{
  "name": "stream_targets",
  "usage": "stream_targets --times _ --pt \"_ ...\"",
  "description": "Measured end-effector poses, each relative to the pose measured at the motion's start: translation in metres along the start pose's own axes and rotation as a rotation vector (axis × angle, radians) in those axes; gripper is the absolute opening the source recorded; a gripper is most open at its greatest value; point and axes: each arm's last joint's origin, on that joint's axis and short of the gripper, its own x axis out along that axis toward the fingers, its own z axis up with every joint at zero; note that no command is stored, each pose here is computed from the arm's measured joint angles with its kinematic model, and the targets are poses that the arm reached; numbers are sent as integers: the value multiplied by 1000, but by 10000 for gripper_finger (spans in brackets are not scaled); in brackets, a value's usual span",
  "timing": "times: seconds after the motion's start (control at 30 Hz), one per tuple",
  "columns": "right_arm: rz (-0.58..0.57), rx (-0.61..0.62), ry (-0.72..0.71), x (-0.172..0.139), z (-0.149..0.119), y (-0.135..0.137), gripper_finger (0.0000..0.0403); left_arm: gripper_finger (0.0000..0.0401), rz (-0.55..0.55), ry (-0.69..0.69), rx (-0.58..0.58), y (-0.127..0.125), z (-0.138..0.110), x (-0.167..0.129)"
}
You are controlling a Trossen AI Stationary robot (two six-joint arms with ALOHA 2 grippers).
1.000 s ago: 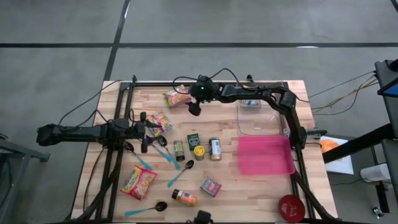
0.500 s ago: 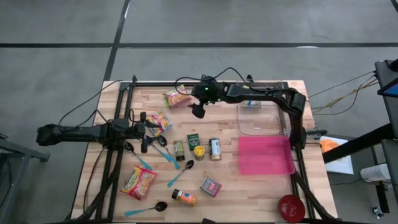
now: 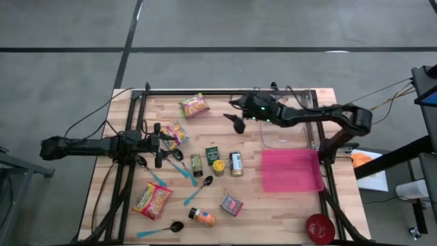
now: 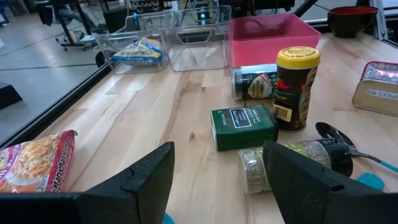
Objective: Pick & Place Food Item
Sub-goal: Put the green noodle pack into the top transparent bin
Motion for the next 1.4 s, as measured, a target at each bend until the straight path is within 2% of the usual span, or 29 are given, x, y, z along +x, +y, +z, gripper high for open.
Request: stream_targets --times 0.13,0.33,1.27,1.4 --pt "2 1 -23 -18 -2 0 312 244 0 0 1 0 0 0" --pt "7 -3 -39 -27 -1 2 312 244 0 0 1 0 0 0" --pt "9 -3 -28 -26 -1 2 312 244 0 0 -1 0 0 0" --pt "9 -3 -28 -26 -1 2 312 244 0 0 48 0 0 0"
